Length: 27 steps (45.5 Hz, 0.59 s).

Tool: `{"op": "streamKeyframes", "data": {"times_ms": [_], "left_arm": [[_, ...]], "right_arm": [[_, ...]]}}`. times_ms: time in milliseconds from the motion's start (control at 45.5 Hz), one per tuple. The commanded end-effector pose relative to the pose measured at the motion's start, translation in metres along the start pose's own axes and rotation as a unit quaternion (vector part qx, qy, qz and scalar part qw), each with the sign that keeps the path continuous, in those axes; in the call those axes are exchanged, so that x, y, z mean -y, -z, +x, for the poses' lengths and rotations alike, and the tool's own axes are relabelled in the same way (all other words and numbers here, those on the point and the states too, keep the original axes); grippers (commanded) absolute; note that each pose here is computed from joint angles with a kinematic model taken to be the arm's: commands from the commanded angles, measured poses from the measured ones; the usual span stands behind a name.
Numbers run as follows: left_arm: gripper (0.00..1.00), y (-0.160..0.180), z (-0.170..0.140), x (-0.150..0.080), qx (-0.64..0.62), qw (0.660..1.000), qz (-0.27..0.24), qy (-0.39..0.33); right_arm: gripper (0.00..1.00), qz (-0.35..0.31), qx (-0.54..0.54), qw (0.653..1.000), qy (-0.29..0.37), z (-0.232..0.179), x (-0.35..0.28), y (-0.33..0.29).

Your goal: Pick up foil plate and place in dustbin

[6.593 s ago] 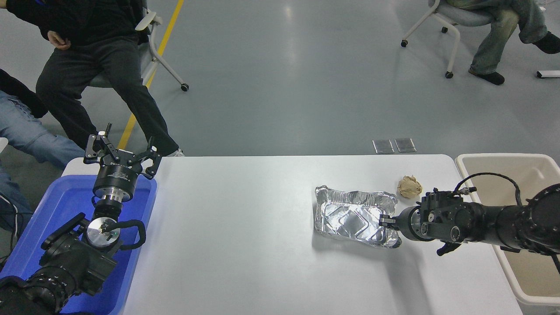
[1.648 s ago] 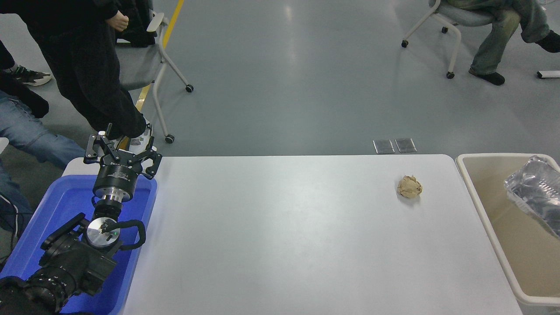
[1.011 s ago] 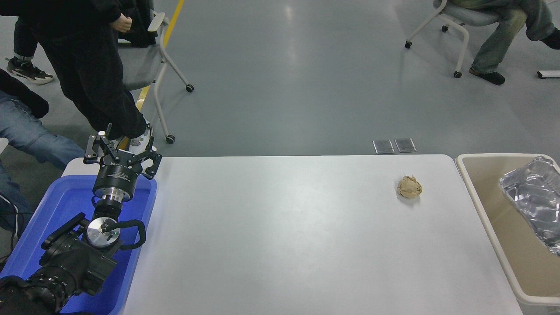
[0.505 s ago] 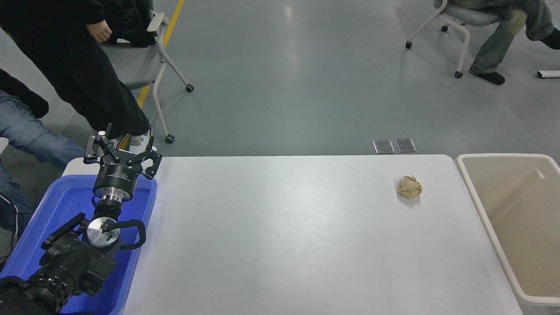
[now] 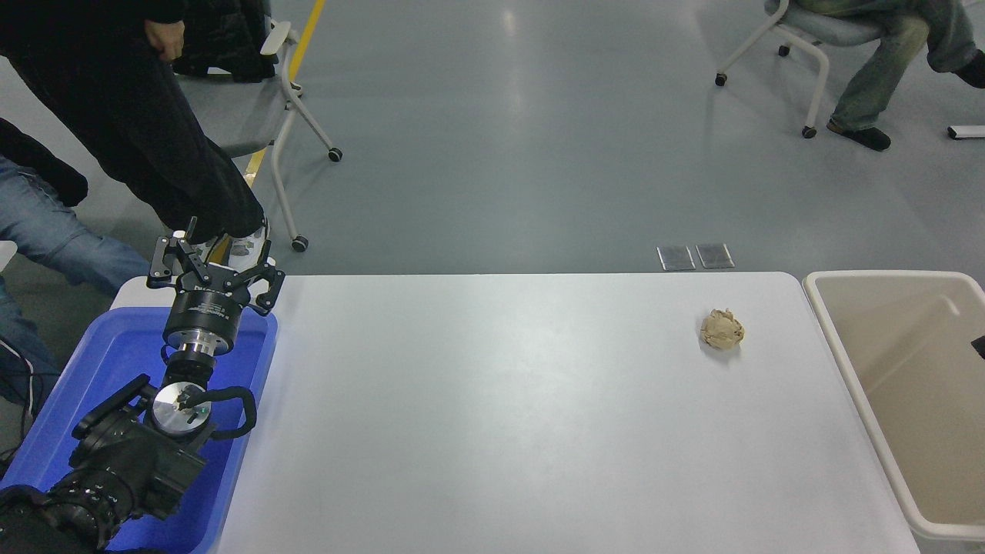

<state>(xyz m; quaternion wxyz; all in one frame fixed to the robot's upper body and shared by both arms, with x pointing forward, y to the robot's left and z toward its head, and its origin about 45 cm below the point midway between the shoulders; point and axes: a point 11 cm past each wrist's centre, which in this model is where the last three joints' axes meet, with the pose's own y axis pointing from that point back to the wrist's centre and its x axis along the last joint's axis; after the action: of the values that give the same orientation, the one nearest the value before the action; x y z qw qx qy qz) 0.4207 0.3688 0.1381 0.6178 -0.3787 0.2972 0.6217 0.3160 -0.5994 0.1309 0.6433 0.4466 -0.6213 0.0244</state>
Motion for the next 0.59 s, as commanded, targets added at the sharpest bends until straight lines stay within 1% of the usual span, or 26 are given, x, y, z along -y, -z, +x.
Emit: {"op": "streamKeyframes", "data": {"times_ms": [0, 66, 132, 264, 330, 418, 571], "left_arm": [[0.99, 0.0, 0.0, 0.0, 0.0, 1.0, 0.0, 0.001], [0.99, 0.0, 0.0, 0.0, 0.0, 1.0, 0.0, 0.0], [0.99, 0.0, 0.0, 0.0, 0.0, 1.0, 0.0, 0.001], [0.99, 0.0, 0.0, 0.0, 0.0, 1.0, 0.0, 0.001], [0.99, 0.0, 0.0, 0.0, 0.0, 1.0, 0.0, 0.001], [0.99, 0.0, 0.0, 0.0, 0.0, 1.0, 0.0, 0.001], [0.99, 0.0, 0.0, 0.0, 0.0, 1.0, 0.0, 0.001]], "right_arm": [[1.0, 0.046, -0.086, 0.995, 0.026, 0.008, -0.011, 0.021], [1.0, 0.056, -0.118, 0.99, 0.047, 0.004, -0.016, 0.022], [1.0, 0.052, -0.136, 0.987, 0.073, 0.0, -0.02, 0.024], [1.0, 0.023, -0.17, 0.974, 0.148, -0.003, -0.03, 0.032], [1.0, 0.015, -0.178, 0.965, 0.194, -0.003, -0.037, 0.037], [1.0, 0.008, -0.184, 0.954, 0.238, 0.0, -0.045, 0.041], [1.0, 0.006, -0.21, 0.934, 0.288, 0.002, -0.057, 0.054]]}}
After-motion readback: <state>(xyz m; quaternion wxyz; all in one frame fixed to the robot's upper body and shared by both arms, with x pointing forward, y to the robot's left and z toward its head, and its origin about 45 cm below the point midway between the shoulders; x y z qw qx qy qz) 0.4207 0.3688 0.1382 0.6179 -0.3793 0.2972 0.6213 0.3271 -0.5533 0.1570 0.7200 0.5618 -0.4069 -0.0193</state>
